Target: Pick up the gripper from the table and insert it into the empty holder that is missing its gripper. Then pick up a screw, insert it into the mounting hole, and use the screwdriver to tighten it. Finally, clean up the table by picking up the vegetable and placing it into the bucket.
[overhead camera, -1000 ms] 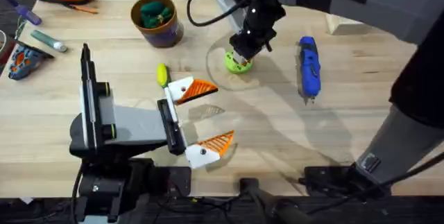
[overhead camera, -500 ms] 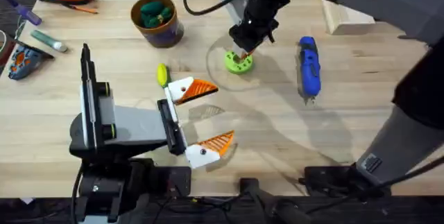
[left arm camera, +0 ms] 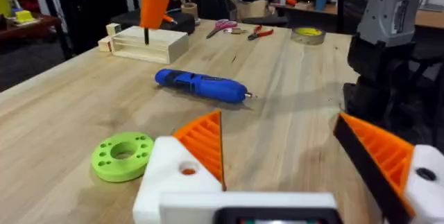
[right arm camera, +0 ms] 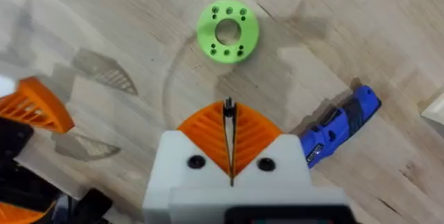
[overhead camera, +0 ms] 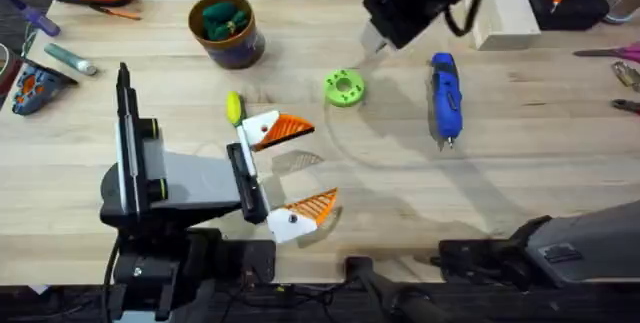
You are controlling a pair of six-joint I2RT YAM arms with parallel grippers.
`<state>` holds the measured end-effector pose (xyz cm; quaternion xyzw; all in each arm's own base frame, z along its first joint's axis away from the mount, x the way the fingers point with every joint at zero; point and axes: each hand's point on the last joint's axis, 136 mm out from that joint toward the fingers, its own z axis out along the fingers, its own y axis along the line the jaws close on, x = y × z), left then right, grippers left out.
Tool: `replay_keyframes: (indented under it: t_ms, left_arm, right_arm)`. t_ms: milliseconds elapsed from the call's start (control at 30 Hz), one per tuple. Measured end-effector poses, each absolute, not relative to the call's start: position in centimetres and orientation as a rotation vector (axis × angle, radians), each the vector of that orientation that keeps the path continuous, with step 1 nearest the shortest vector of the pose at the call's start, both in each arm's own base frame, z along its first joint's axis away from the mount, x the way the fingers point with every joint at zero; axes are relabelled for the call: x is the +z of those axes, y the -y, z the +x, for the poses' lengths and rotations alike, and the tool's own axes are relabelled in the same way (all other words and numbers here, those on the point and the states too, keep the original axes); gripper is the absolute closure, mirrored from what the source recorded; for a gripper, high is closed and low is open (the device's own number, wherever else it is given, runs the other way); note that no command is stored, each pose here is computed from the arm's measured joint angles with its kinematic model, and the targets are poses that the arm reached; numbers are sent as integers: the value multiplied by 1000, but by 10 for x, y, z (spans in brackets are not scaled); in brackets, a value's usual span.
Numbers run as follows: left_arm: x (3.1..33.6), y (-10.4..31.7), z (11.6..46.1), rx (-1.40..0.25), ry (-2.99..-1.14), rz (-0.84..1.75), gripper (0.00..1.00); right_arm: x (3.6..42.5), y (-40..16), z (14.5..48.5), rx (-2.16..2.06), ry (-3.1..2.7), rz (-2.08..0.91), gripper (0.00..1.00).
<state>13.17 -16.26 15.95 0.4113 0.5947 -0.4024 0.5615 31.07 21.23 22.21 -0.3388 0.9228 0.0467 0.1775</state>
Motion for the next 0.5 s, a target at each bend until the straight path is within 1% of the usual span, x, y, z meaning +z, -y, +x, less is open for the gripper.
replay_keyframes:
  t_ms: [233,500]
  left_arm:
    - [160,163,132,-948,-1401,969,15]
    - [160,163,132,-948,-1401,969,15]
  right_arm:
    - [247,-212,292,161,-2561,-956,995]
    - [248,-219,278,176,-2577,-967,995]
